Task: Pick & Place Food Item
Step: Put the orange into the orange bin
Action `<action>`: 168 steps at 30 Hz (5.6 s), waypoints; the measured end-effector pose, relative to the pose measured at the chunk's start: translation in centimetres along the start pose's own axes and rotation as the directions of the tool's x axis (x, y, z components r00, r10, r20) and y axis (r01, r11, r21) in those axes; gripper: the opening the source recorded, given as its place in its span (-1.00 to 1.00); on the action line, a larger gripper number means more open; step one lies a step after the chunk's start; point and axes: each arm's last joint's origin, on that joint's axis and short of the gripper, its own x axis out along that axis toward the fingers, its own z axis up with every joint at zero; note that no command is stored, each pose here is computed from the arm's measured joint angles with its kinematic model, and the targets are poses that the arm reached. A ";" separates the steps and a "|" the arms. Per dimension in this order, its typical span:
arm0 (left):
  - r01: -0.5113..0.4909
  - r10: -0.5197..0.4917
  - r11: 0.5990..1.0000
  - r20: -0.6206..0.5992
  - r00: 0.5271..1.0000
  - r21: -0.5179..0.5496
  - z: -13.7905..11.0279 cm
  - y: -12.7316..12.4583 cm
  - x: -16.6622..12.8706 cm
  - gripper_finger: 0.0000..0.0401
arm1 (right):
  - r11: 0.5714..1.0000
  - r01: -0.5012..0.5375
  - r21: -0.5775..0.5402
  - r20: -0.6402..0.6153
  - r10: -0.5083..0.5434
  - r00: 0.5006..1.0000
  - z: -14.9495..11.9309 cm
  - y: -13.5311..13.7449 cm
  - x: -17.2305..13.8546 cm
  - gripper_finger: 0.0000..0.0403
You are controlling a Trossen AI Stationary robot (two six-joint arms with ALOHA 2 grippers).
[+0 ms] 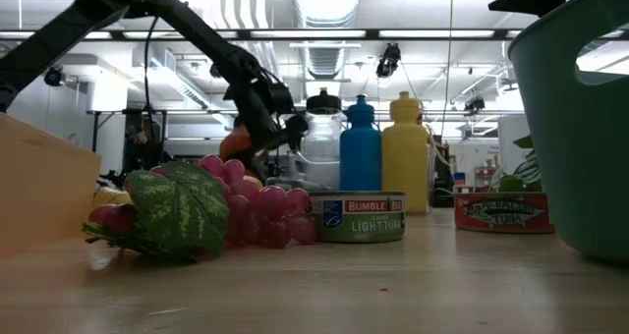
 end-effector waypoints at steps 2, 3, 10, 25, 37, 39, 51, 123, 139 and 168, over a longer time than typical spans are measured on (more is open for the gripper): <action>-0.011 0.011 1.000 -0.018 1.000 -0.015 0.0 0.1 0.3 0.91 | 1.000 0.000 0.000 0.000 0.000 1.000 0.0 0.0 0.0 0.63; -0.017 0.017 1.000 -0.005 1.000 -0.011 0.2 0.0 0.1 0.91 | 1.000 0.000 0.000 0.000 0.000 1.000 0.0 0.0 0.0 0.63; -0.013 0.012 1.000 0.080 0.997 0.015 1.7 -0.8 -1.1 0.91 | 1.000 0.001 0.000 -0.001 -0.001 1.000 0.0 0.0 0.0 0.63; -0.070 0.070 0.998 0.008 0.997 0.002 3.6 -1.3 0.8 0.91 | 1.000 0.000 0.000 0.000 0.000 1.000 0.0 0.0 0.0 0.63; -0.113 0.113 0.993 0.008 0.994 0.020 3.3 -1.1 0.9 0.91 | 1.000 0.000 0.000 -0.001 0.000 1.000 0.0 0.0 0.0 0.63; -0.115 0.115 0.993 0.008 0.993 0.021 3.3 -1.1 0.9 0.91 | 1.000 0.000 0.000 0.000 0.000 1.000 0.0 0.0 0.0 0.63; -0.216 0.211 0.976 -0.103 0.972 -0.039 2.5 0.6 0.8 0.91 | 1.000 0.001 0.000 0.000 -0.001 1.000 0.0 0.0 0.0 0.63; -0.522 0.462 0.851 -0.400 0.791 -0.049 -1.2 2.6 -1.7 0.91 | 1.000 0.000 0.000 0.000 0.000 1.000 0.0 0.0 0.0 0.63; -0.432 0.432 0.902 -0.029 0.901 0.008 -3.6 -3.3 -7.1 0.91 | 1.000 0.000 0.000 0.000 0.000 1.000 0.0 0.0 0.0 0.63; -0.417 0.412 0.907 -0.082 0.908 -0.057 -4.2 1.1 0.5 0.91 | 1.000 0.001 0.000 0.000 -0.001 1.000 0.0 0.0 0.0 0.63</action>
